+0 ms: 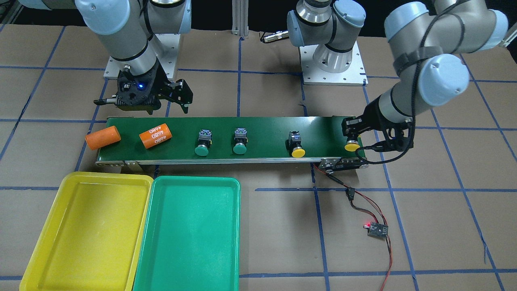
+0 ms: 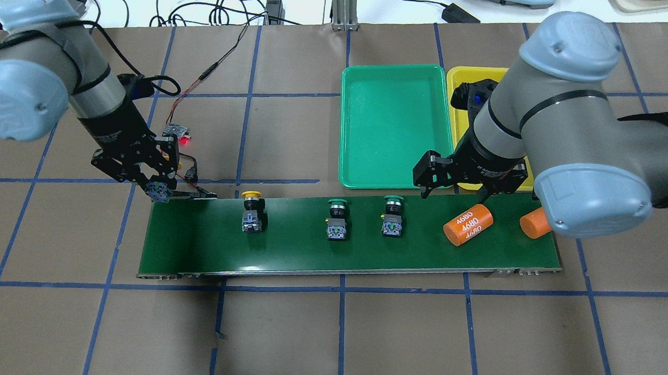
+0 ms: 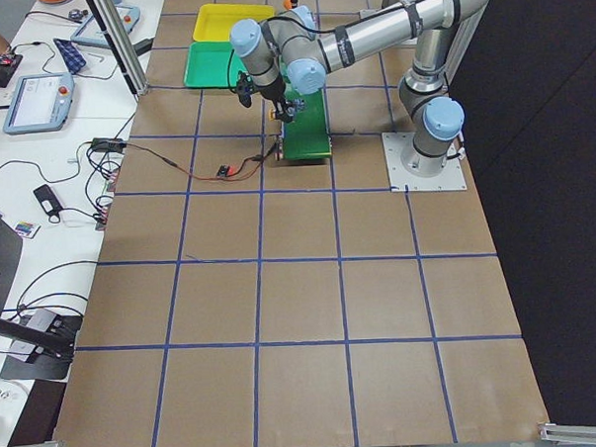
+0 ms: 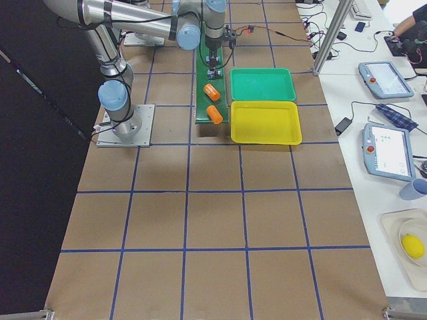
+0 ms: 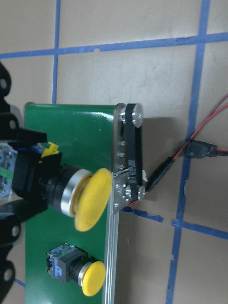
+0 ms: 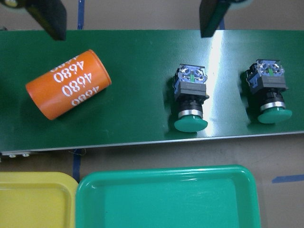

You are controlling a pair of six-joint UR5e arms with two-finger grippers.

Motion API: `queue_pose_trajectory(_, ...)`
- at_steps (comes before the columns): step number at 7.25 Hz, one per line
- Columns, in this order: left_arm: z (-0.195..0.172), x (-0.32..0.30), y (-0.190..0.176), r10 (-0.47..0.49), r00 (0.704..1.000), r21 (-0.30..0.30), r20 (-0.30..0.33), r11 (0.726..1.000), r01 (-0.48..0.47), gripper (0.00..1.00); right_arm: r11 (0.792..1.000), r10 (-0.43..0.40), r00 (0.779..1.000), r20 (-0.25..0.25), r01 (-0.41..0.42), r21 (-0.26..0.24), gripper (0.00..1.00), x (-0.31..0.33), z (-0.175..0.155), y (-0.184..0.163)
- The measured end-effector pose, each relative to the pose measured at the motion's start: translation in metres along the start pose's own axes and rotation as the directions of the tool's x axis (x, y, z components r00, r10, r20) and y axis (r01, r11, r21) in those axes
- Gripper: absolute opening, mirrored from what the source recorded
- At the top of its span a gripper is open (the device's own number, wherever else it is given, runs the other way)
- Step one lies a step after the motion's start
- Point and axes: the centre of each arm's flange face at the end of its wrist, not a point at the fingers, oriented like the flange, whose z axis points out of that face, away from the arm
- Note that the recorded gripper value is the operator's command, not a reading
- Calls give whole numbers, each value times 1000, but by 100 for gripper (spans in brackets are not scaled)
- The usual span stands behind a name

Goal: Sort buttons by color to trays
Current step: 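Place the yellow button on the belt while the right gripper lowers to a green button, then grasp the green button with the right gripper while the left gripper withdraws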

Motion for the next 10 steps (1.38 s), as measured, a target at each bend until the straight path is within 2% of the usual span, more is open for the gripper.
queue_pose_trajectory(2,34,16,29,-21,1000,55,12,998,20,0,999,28,1000,-6,-28,21,100,-11,41,5)
queue_pose_trajectory(3,49,18,36,-36,999,45,14,998,36,0,999,42,999,-9,-42,10,100,-11,60,6)
queue_pose_trajectory(4,61,19,39,-47,999,32,16,998,46,24,999,49,999,-12,-49,-8,100,-11,77,3)
queue_pose_trajectory(5,67,19,40,-51,999,25,17,998,51,65,998,53,999,-12,-54,-26,100,-10,90,0)
queue_pose_trajectory(6,71,19,40,-60,998,20,18,998,59,94,998,56,998,-11,-56,-38,100,-10,97,-2)
queue_pose_trajectory(7,69,19,38,-68,998,34,16,997,68,97,997,56,998,-11,-57,-47,100,-10,101,-3)
queue_pose_trajectory(8,63,20,32,-70,998,73,10,995,69,100,997,56,998,-12,-57,-54,99,-10,106,-6)
queue_pose_trajectory(9,51,21,22,-69,998,118,3,991,68,100,997,55,998,-12,-55,-54,41,-10,112,-9)
queue_pose_trajectory(10,34,23,14,-68,998,152,-5,986,68,100,997,51,999,-13,-52,-49,8,-10,116,-13)
